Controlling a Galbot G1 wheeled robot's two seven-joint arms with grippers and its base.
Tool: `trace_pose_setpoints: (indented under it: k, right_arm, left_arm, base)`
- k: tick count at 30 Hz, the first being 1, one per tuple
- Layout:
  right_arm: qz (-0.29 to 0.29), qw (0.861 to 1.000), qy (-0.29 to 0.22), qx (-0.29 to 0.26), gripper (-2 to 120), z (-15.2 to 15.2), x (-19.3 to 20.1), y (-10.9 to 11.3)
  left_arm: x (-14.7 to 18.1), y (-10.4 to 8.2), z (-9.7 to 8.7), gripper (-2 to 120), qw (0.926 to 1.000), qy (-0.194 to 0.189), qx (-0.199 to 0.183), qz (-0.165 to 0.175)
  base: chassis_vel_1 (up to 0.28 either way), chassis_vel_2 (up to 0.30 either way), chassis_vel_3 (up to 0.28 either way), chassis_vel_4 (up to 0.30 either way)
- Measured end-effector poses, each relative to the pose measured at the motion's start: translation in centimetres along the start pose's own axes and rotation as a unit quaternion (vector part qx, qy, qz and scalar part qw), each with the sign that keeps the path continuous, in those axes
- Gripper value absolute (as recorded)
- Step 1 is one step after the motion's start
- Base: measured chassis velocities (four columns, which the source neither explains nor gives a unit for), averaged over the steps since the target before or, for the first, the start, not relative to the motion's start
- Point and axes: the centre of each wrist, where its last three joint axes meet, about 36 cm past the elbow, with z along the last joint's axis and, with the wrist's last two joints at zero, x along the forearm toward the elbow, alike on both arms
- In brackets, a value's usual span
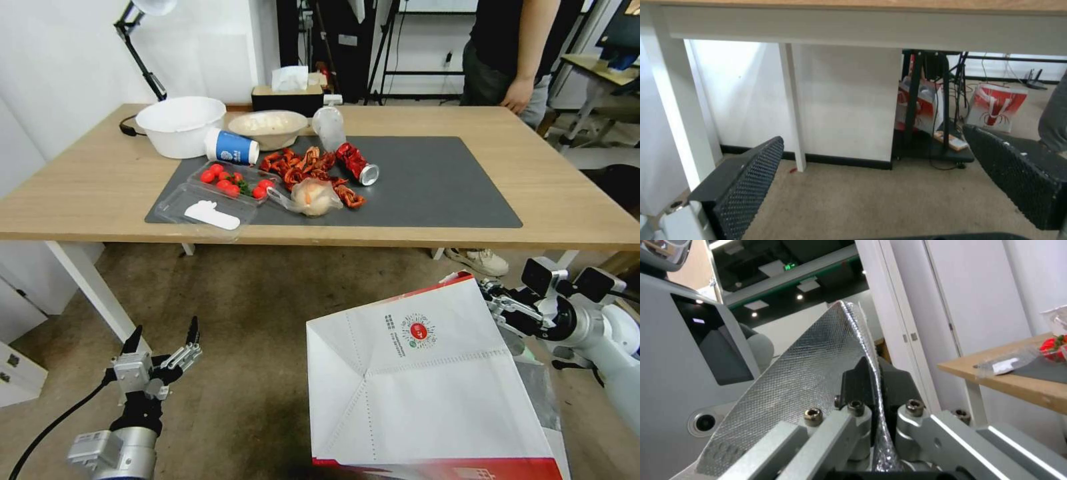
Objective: Pick up the food delivery bag from the floor and place it on the table.
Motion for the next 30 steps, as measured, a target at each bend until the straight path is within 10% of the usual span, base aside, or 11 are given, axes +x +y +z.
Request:
trace_pose_setpoints:
  k: [30]
  right_arm:
    - [-0.001, 1.000, 0.001, 0.002, 0, 0.01, -0.09, 0.02]
  left_arm:
    - [0.10, -0.18, -0.24, 100, 1.0000, -0.003, -0.002, 0.000]
  base:
    - [0.000, 0.000, 0.000, 0.000]
